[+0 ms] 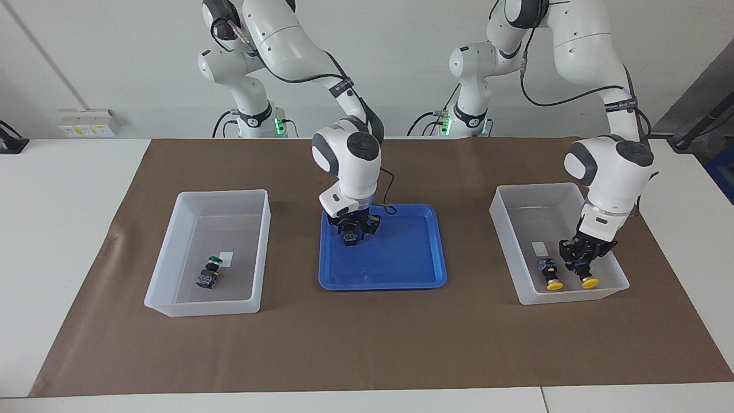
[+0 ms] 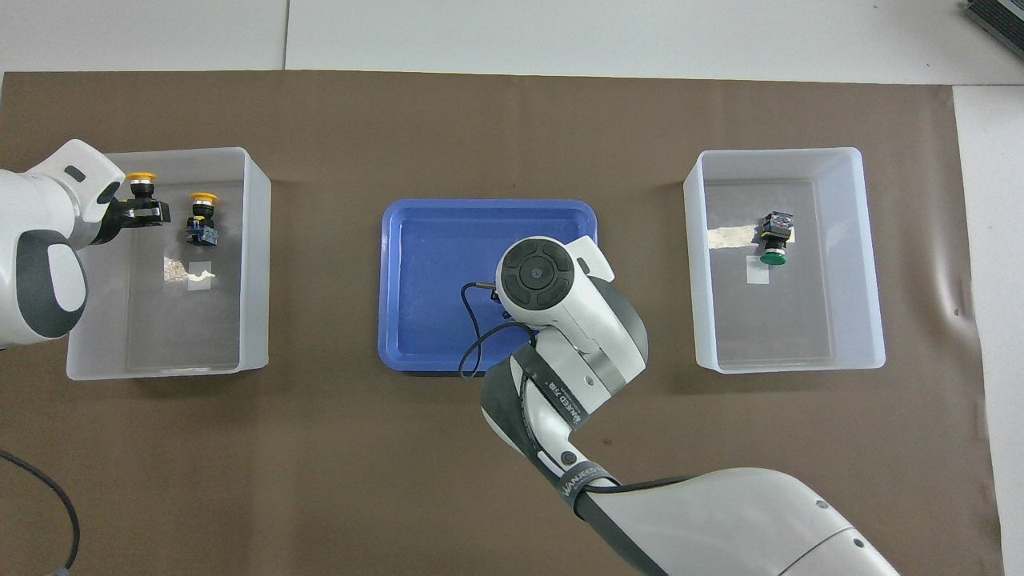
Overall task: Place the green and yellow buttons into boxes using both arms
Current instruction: 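Release the yellow button while the right gripper carries the green button to its box, then release the green button in the right box and withdraw both grippers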
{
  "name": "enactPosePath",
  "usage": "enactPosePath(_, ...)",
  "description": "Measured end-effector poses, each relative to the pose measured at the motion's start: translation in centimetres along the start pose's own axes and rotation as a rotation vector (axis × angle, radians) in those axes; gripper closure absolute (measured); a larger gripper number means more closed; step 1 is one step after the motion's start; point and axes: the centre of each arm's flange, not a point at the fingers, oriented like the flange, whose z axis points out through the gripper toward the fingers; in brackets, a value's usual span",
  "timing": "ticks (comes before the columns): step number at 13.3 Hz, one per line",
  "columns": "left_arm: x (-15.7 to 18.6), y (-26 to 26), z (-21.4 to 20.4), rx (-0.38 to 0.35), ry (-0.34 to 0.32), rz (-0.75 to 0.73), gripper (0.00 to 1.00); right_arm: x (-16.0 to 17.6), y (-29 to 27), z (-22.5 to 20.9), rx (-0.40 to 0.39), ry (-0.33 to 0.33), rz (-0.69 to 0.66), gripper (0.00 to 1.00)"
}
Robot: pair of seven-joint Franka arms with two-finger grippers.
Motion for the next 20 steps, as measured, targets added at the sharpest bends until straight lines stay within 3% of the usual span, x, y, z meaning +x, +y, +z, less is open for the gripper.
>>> enactPosePath(4, -1.9, 0.8, 1.7, -0.009, -0.046, 0.012, 0.59, 0.6, -0.4, -1.2, 0.007, 0.036, -0.013, 0.52)
enactPosePath(6, -2.0, 1.2, 1.7, -0.012, -0.047, 0.017, 0.59, 3.2, 1.0, -4.7, 0.042, 0.080, 0.032, 0.52)
enactPosePath(10, -1.7, 2.1, 1.5, -0.015, -0.026, 0.032, 0.59, 10.5, 13.4, -14.7, 0.039, 0.120, 0.001, 0.52)
enactPosePath(11, -1.5, 2.1, 1.3, -0.015, -0.016, 0.033, 0.52, 11.7, 16.7, -15.9, 0.024, 0.115, -0.040, 0.52)
enactPosePath(13, -1.0, 2.1, 0.6, -0.013, 0.002, 0.033, 0.30, 13.6, 22.8, -16.5, -0.011, 0.082, -0.134, 0.52)
enactPosePath(16, -0.4, 2.0, -1.4, -0.010, 0.030, 0.033, 0.00, 14.3, 29.9, -13.3, -0.028, -0.002, -0.232, 0.52)
enactPosePath(20, -0.4, 2.1, -5.6, -0.009, 0.009, 0.036, 0.00, 12.2, 33.3, -7.0, 0.054, -0.033, -0.289, 0.52)
